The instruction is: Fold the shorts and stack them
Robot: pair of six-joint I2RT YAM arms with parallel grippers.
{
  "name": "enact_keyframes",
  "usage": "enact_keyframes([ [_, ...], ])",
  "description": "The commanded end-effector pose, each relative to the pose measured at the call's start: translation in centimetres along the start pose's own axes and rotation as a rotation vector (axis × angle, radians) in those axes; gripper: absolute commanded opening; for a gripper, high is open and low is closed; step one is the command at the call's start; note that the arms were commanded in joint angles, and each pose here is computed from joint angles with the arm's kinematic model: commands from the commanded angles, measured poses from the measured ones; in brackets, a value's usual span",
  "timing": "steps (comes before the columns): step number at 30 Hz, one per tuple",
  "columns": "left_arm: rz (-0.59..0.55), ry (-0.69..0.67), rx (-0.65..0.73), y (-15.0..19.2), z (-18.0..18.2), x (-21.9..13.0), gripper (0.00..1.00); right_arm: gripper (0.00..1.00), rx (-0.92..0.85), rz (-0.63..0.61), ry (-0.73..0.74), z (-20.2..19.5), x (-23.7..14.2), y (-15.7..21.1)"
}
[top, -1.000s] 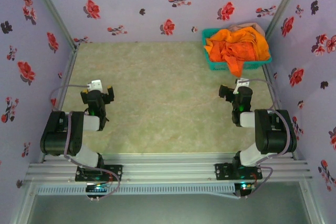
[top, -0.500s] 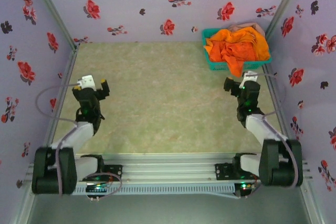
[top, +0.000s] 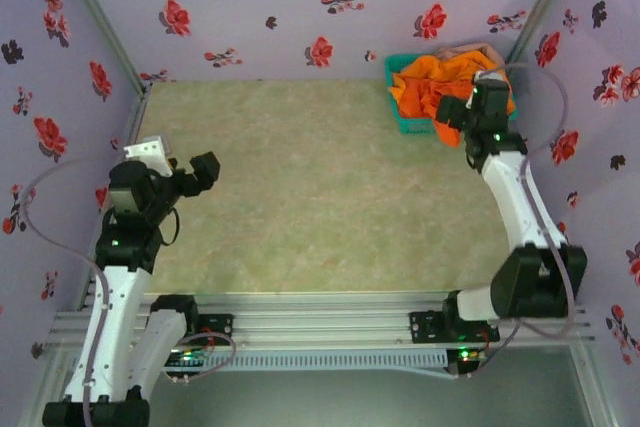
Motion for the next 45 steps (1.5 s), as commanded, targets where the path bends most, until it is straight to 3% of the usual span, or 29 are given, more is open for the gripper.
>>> enact_keyframes([
  [1,0.187,0.157,-0.035,3.7,-2.7,-1.5,0.99,0.88,-0.055,0.175,0.067,-0.5,2.6,2.6],
  [10,0.207,0.201,0.004,6.1,-3.2,-3.2,0.99,0.82,-0.06,0.336,0.05,1.2,9.4,4.3],
  [17,0.227,0.204,0.008,7.2,-3.0,-2.9,0.99,0.71,-0.065,0.383,0.07,1.5,12.4,4.8],
  [21,0.232,0.202,0.005,7.6,-2.8,-2.7,0.99,0.7,-0.063,0.416,0.063,2.0,13.9,5.4],
  [24,0.231,0.203,0.008,7.6,-2.8,-2.6,0.99,0.58,-0.073,0.422,0.067,2.5,14.7,5.6],
  [27,0.233,0.203,0.007,7.7,-2.8,-2.6,1.0,0.38,-0.069,0.415,0.056,3.1,14.9,5.3],
  [29,0.233,0.202,0.008,7.7,-2.7,-2.6,0.99,0.23,-0.058,0.399,0.048,3.6,14.6,4.6],
  [32,0.236,0.203,0.011,7.7,-2.8,-2.6,0.99,0.09,-0.04,0.346,0.024,4.6,13.3,2.7],
  [39,0.234,0.201,0.013,7.7,-2.7,-2.5,0.99,0.0,0.037,0.131,-0.073,6.9,7.3,-4.5],
  [45,0.232,0.2,0.016,7.7,-2.7,-2.5,0.99,0.0,0.097,-0.031,-0.142,7.9,1.9,-10.2],
])
Point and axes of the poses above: each hand's point on the last joint's axis, 136 mm out from that joint toward the fingers, its own x axis out along the fingers, its own z axis along the line the jaws close on, y = z × x, the point moved 1 cm from there along -x, back along the fingers, and after that the axes turned 7 degrees about x, right-handed, at the moved point
